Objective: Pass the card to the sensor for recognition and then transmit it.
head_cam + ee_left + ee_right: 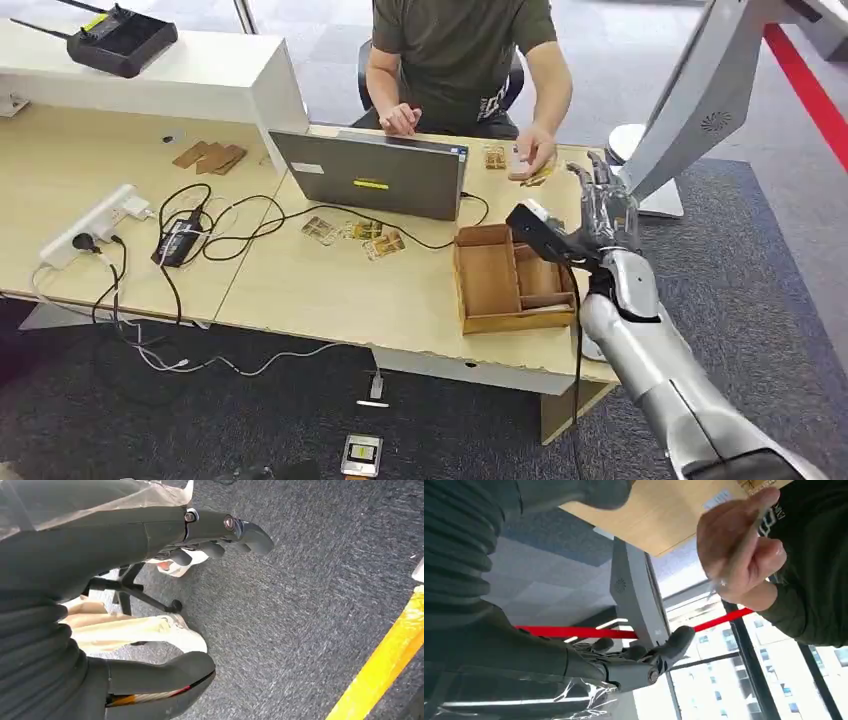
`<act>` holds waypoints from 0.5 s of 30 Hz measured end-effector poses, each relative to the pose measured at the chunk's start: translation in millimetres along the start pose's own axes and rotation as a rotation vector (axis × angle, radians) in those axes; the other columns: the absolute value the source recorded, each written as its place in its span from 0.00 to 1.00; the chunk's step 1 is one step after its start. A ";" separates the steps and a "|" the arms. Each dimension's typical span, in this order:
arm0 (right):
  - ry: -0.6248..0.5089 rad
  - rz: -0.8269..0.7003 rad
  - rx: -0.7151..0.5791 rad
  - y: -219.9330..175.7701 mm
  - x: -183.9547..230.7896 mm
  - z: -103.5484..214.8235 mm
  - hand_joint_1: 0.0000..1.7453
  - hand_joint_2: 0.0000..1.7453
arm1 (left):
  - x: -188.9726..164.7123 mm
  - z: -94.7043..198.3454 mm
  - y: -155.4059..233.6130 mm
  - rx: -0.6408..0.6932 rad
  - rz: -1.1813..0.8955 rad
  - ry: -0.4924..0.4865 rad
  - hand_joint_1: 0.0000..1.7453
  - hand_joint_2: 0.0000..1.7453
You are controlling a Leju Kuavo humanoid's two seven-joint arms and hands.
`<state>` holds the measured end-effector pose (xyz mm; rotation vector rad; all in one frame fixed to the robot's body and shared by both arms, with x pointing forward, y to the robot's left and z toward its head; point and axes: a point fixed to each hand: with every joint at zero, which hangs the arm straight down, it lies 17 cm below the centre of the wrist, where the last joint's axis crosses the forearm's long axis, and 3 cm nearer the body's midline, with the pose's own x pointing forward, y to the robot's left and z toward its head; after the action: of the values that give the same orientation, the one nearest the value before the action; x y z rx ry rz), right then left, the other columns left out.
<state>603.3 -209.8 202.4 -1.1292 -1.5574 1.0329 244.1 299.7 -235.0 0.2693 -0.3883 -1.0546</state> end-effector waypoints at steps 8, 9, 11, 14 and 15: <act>0.182 -0.526 -0.188 -21.3 -91.7 34.9 0.00 1.00 | -19.4 0.8 -11.6 0.019 0.035 0.030 0.00 1.00; 0.229 -0.595 -0.249 -26.6 -114.3 45.0 0.00 1.00 | -22.6 1.0 -12.6 0.024 0.045 0.033 0.00 1.00; 0.326 -0.684 -0.323 -24.0 -167.6 73.5 0.00 1.00 | -33.7 1.9 -17.0 0.036 0.067 0.047 0.00 1.00; 0.507 -0.778 -0.352 -3.2 -238.8 119.8 0.00 1.00 | -52.1 4.5 -28.6 0.039 0.105 0.073 0.00 1.00; 0.564 -0.804 -0.320 11.7 -256.3 134.1 0.00 1.00 | -56.2 4.9 -28.6 0.046 0.118 0.077 0.00 1.00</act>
<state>515.1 -469.7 110.6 -0.7675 -1.5078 -0.0740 195.0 335.6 -252.1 0.3236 -0.3553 -0.9176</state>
